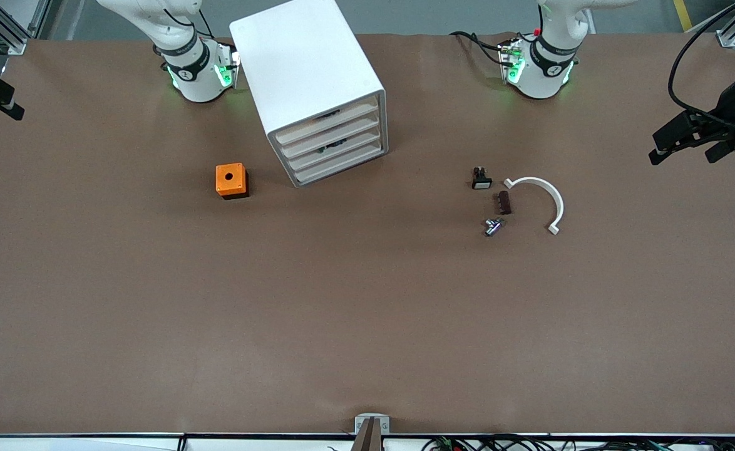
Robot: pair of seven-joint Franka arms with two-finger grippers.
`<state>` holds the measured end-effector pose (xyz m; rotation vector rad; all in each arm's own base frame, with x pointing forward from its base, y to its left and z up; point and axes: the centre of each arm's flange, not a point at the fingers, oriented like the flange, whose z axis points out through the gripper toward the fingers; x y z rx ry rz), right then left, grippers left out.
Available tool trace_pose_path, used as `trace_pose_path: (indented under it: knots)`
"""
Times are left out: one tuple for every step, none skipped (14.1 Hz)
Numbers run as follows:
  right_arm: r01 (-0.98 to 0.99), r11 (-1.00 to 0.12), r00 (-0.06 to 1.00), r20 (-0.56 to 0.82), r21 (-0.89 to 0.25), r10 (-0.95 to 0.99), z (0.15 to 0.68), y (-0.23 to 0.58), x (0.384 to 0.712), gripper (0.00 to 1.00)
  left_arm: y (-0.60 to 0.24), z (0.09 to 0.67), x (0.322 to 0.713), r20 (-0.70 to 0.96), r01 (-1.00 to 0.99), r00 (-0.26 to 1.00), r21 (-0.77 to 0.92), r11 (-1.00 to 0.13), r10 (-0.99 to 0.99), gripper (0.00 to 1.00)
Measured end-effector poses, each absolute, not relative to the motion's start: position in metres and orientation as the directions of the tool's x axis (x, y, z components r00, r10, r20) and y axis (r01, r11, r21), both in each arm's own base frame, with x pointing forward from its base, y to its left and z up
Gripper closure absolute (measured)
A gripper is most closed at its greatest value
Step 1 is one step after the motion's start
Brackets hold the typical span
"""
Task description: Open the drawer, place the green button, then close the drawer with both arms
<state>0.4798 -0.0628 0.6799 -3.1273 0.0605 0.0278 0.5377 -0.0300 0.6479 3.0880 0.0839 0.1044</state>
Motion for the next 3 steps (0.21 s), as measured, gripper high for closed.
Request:
trace_pose_path:
  knots:
    - [-0.039, -0.999, 0.999, -0.018, -0.013, -0.038, 0.6799, -0.0627, 0.4799, 0.00, -0.0300, 0.6477, 0.5378, 0.065, 0.053, 0.996, 0.052, -0.997, 0.056, 0.00]
    - [-0.038, -0.999, 0.999, -0.018, -0.013, -0.038, 0.6799, -0.0625, 0.4799, 0.00, -0.0300, 0.6473, 0.5380, 0.065, 0.053, 0.996, 0.052, -0.997, 0.056, 0.00]
    - [-0.038, -0.999, 0.999, -0.018, -0.013, -0.038, 0.6799, -0.0624, 0.4799, 0.00, -0.0300, 0.6468, 0.5382, 0.064, 0.053, 0.996, 0.052, -0.997, 0.056, 0.00]
